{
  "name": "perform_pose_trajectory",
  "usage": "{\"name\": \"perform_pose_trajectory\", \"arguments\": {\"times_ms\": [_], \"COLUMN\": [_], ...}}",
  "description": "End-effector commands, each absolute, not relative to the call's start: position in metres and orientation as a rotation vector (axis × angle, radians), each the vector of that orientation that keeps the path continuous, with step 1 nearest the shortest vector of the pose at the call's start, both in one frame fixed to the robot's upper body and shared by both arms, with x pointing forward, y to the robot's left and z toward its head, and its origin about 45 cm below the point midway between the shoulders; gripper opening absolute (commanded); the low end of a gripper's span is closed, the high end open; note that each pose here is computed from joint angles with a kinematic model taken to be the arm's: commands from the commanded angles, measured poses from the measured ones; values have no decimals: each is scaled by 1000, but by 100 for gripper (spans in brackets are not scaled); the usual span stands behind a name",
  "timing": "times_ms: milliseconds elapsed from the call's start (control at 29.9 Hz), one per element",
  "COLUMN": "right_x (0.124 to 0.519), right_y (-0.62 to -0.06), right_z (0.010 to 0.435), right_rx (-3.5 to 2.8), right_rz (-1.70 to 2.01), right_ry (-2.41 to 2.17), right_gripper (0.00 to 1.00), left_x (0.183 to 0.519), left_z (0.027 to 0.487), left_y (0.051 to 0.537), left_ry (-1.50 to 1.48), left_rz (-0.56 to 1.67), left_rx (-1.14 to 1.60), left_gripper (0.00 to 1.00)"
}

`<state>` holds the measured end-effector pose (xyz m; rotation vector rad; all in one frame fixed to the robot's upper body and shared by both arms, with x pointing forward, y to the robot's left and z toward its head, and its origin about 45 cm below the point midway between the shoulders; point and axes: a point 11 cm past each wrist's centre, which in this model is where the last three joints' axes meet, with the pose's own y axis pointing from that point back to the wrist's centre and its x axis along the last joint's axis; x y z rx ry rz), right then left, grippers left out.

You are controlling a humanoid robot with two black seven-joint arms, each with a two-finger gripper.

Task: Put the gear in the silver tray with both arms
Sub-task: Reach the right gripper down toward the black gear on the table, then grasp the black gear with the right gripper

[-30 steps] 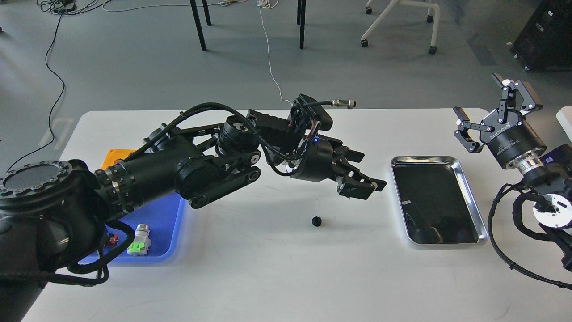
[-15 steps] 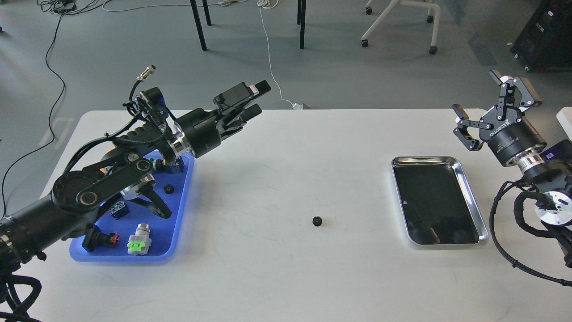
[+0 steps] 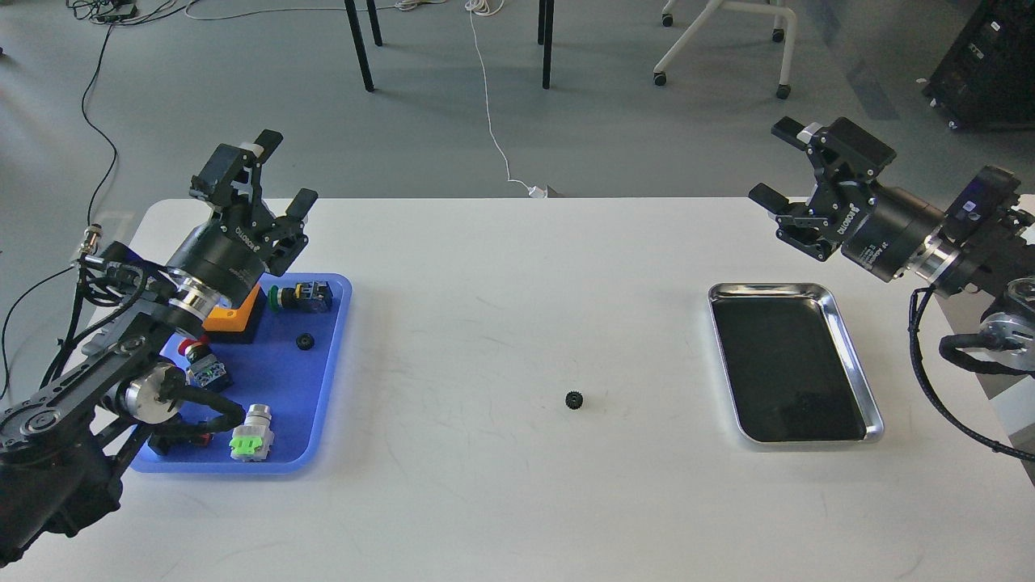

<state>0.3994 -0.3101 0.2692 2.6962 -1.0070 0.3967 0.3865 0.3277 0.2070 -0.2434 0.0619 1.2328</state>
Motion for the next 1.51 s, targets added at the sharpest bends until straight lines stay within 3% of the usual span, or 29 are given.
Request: {"name": "perform_pose_trajectory", "arguments": {"times_ms": [0,468,736,1171,1472], "right_x": [400,368,350,351,355], "right_y": [-277,-165,-120,-105,-105], "right_z": [273,198,181,162,155], "right_rx": [2554,1839,1772,1675,1646], "right_rz": [639,1195,1279,1272,1256], "right_ry": [-671,462,648,747,754], "right_gripper": [99,99,94,82,63], "left_x": [385,383,384,383,383], "left_z": [208,210,210,210,213], "left_y": [340,336,336,334,333], "left_ry": [118,140,140,143,142], "left_rz": [1285,1233,1233,1225,1209], "left_rx": [-319,-353,-354,-358,-364], "left_gripper": [98,98,98,98,98]}}
